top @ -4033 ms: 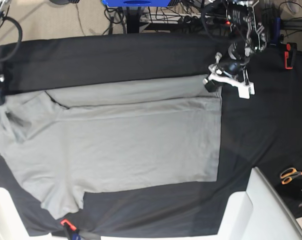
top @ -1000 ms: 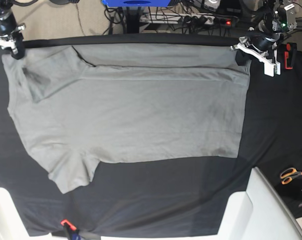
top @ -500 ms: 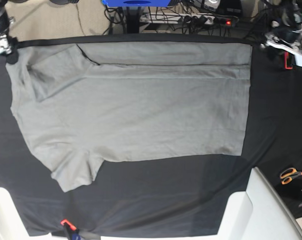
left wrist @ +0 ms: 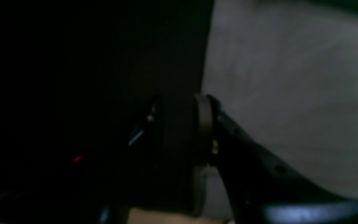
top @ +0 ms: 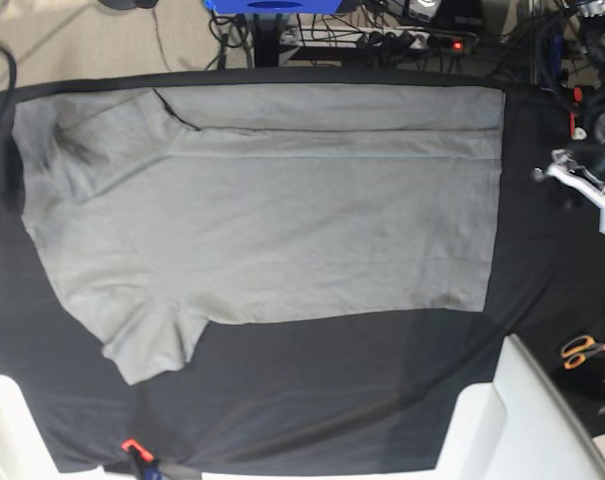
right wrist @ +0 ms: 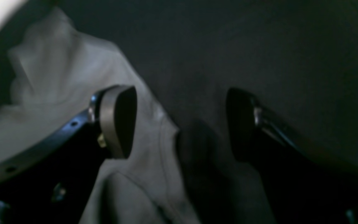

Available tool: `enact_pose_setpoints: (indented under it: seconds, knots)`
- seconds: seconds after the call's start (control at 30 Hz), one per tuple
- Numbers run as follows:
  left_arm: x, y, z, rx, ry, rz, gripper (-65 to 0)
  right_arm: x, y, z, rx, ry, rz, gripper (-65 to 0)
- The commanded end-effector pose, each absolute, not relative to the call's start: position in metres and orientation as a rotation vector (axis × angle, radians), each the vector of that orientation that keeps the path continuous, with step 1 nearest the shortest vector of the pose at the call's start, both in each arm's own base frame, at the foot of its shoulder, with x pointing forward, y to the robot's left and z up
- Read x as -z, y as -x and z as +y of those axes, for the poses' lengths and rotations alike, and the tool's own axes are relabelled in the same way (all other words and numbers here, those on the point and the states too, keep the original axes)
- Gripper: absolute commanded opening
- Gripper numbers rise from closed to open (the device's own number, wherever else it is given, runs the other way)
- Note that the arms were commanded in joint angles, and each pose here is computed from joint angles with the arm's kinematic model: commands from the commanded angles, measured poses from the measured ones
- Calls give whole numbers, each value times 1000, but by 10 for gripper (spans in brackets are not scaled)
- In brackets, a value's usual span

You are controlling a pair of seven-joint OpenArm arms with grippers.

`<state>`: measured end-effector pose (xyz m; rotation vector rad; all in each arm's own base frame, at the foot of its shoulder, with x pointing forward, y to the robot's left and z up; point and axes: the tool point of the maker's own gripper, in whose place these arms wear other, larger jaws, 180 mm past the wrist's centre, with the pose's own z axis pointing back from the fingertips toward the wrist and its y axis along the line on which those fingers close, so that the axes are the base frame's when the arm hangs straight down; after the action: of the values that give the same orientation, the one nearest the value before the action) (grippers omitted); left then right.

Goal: Fold the T-shirt properly
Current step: 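Move the right gripper to the sleeve corner of the shirt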

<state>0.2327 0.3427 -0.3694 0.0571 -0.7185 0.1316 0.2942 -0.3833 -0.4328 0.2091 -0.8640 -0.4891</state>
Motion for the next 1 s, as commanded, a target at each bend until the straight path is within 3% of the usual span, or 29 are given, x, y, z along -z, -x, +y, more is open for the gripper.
enact_pose_setpoints:
  seconds: [0.0,0.2,0.4,0.77,0.83,0.97]
  knots:
    - [357,-244,344,-84,-95,-757,-485,413,-321,-396,457,-207,-936,-228]
    - [366,-241,334,-21,-145,-719,-485,442,-364,-380,393,-191,-939,-225]
    - [360,-234,348,-139,-131,-762,-485,466,-370,-347,412,-247,-916,-225]
    - [367,-218,351,-135,-142,-724,-487,493,-366,-295,270,-270,-821,-233]
    - [369,-217,351,-138,-140,-720,-487,493,-366,-295,270,-270,-821,-264]
    - [369,-217,351,-139,-140,-718,-487,494,-365,-302,281,-241,-817,-440]
